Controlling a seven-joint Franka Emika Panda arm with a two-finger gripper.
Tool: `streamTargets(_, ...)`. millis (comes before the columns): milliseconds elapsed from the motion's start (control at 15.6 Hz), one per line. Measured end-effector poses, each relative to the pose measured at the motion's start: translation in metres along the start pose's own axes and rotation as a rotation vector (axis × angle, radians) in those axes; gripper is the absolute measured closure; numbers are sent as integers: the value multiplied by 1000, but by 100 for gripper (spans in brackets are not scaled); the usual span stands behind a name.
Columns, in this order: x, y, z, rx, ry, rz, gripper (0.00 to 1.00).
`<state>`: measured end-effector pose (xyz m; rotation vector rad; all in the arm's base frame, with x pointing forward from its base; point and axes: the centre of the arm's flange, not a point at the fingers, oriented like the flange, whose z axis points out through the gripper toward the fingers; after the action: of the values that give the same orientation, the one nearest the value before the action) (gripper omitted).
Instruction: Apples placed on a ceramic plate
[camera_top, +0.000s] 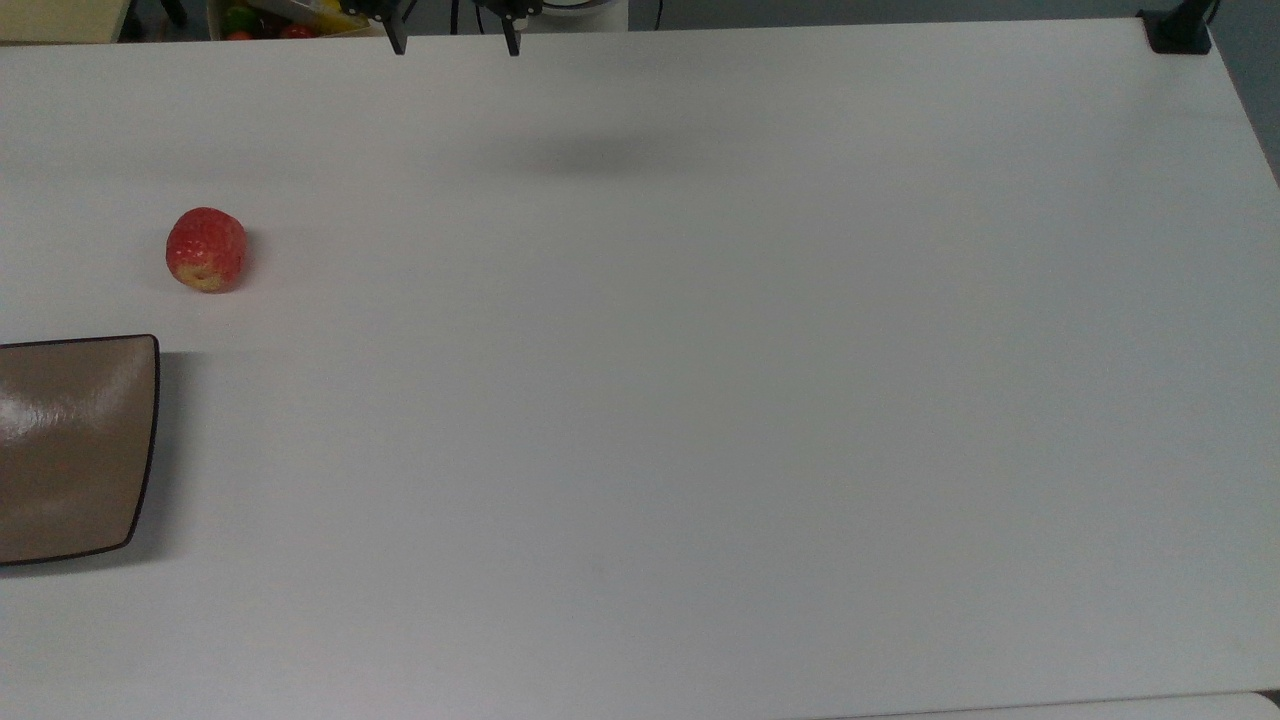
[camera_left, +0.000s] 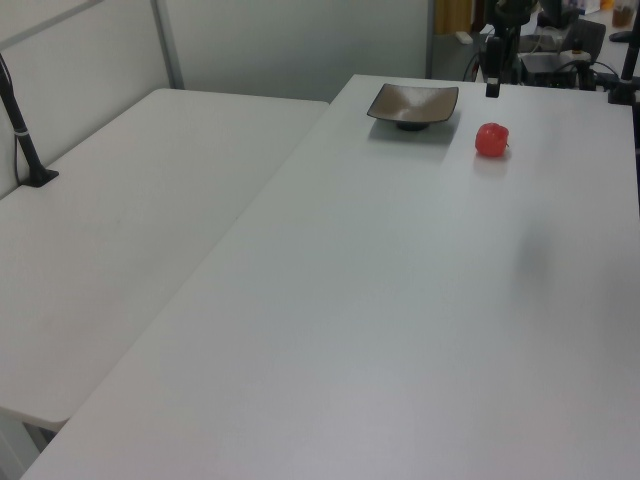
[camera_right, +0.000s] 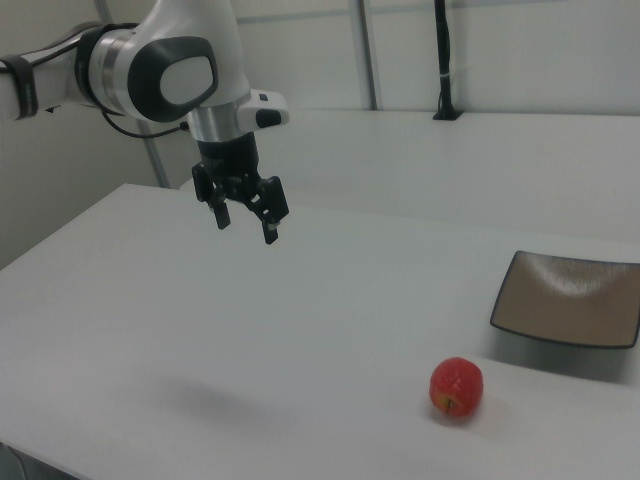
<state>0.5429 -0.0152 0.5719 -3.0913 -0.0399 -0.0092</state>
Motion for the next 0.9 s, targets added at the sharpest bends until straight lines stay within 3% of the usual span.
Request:
streamTargets(385, -5, 14, -10, 0, 18, 26, 0)
streamTargets(899, -7, 74, -18, -21, 100, 127, 0)
